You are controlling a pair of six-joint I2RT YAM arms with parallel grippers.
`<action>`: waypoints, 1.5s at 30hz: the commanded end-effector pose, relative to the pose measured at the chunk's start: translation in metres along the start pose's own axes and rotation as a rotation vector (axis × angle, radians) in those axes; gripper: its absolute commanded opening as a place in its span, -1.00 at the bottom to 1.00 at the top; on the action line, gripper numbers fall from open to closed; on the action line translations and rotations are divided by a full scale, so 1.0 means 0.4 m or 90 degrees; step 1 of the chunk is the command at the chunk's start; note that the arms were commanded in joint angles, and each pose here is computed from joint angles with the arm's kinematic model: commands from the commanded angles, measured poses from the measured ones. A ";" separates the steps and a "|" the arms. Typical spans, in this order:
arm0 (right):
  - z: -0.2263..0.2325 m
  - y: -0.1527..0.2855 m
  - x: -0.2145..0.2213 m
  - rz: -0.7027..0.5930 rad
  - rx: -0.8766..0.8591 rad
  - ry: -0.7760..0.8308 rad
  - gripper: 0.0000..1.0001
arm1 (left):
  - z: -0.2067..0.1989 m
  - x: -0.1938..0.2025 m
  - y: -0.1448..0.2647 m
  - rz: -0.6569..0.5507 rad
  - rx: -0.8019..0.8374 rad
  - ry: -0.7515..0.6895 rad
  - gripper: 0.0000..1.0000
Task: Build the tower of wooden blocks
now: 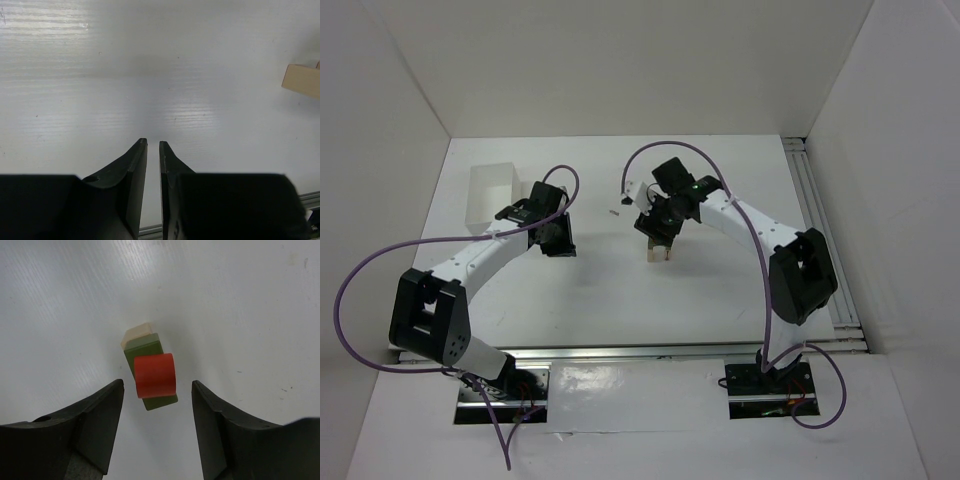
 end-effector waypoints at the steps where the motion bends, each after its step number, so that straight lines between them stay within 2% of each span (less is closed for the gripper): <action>1: -0.032 0.053 -0.067 -0.056 0.058 0.011 0.28 | 0.005 -0.006 -0.006 -0.001 -0.008 0.004 -0.43; 6: -0.054 0.135 -0.123 -0.150 0.123 -0.040 0.48 | 0.002 -0.004 -0.006 0.002 -0.003 0.004 -0.43; 9: -0.078 0.164 -0.117 -0.176 0.170 -0.124 0.81 | 0.002 -0.004 -0.006 0.002 -0.003 0.004 -0.43; 11: -0.109 0.184 -0.107 -0.192 0.211 -0.242 1.00 | 0.002 0.000 -0.012 0.011 -0.002 0.004 -0.43; 13: -0.130 0.174 -0.092 -0.189 0.219 -0.321 1.00 | 0.002 0.000 -0.012 0.011 -0.002 0.004 -0.43; 14: -0.158 0.183 -0.092 -0.203 0.232 -0.400 1.00 | -0.003 -0.007 -0.008 0.006 0.001 0.004 -0.43; 16: -0.193 0.165 -0.081 -0.186 0.204 -0.471 1.00 | -0.003 -0.007 -0.008 0.006 0.001 0.004 -0.43; 18: -0.207 0.145 -0.077 -0.163 0.187 -0.496 1.00 | -0.003 -0.007 -0.008 0.006 0.001 0.004 -0.43; 20: -0.193 0.110 -0.082 -0.148 0.130 -0.515 1.00 | -0.003 -0.007 -0.008 0.006 0.001 0.004 -0.43; 22: -0.190 0.111 -0.099 -0.174 0.086 -0.511 1.00 | -0.001 -0.009 -0.009 0.002 -0.003 0.004 -0.43; 32: -0.138 0.053 -0.081 -0.166 -0.005 -0.505 1.00 | -0.001 -0.009 -0.009 0.002 -0.003 0.004 -0.43; 45: -0.044 -0.019 -0.068 -0.093 -0.081 -0.479 0.98 | -0.001 -0.009 -0.009 0.002 -0.003 0.004 -0.43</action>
Point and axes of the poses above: each gripper's point midway between its finger pads, its own y axis back along the fingers, its own z axis along the line the jaws close on, x = y × z, the point moved 5 cm from there along y, back along the fingers, and after that the axes turned 11 degrees about y, right-handed, at the moved point
